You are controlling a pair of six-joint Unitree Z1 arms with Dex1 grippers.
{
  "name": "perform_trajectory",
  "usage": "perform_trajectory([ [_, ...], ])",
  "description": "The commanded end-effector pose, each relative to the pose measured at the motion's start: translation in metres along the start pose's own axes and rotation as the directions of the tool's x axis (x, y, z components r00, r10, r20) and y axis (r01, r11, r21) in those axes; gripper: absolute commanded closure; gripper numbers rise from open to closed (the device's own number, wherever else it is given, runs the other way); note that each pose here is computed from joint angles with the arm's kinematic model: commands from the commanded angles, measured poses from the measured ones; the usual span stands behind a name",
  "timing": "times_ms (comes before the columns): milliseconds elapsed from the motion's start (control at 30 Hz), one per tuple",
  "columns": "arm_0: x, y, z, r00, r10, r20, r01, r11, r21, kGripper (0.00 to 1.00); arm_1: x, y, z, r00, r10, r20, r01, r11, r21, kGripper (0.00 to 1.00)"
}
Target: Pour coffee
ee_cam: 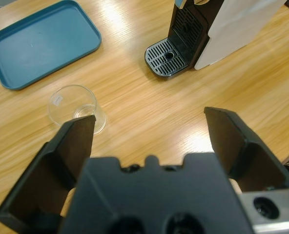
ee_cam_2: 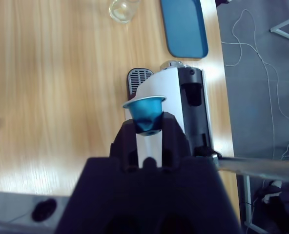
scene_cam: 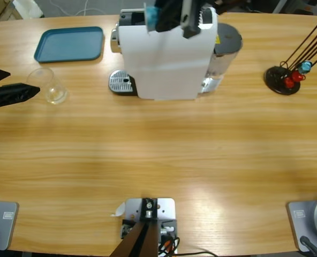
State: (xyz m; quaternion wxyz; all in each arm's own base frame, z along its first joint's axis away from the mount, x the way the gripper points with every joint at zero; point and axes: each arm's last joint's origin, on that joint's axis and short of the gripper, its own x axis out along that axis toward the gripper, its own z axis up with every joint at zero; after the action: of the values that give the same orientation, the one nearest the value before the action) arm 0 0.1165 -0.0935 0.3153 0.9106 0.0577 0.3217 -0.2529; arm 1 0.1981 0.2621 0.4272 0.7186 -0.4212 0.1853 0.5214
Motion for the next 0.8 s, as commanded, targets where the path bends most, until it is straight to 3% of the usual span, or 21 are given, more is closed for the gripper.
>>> perform_trajectory([
  [33, 0.009, -0.001, -0.009, 0.999, 0.003, -0.042, -0.003, 1.000, 0.000, 0.032, 0.042, -0.021, 0.000, 0.998, 0.058, -0.036, -0.058, 0.998, 0.001, 1.000],
  [300, 0.010, -0.001, -0.009, 0.999, 0.003, -0.045, -0.003, 1.000, 0.000, 0.032, 0.062, -0.049, 0.000, 0.998, 0.051, -0.040, -0.050, 0.999, 0.012, 1.000],
  [800, 0.011, -0.001, -0.009, 0.999, 0.001, -0.051, -0.001, 1.000, 0.000, 0.032, 0.095, -0.059, -0.001, 0.995, 0.083, -0.061, -0.083, 0.997, 0.012, 1.000],
])
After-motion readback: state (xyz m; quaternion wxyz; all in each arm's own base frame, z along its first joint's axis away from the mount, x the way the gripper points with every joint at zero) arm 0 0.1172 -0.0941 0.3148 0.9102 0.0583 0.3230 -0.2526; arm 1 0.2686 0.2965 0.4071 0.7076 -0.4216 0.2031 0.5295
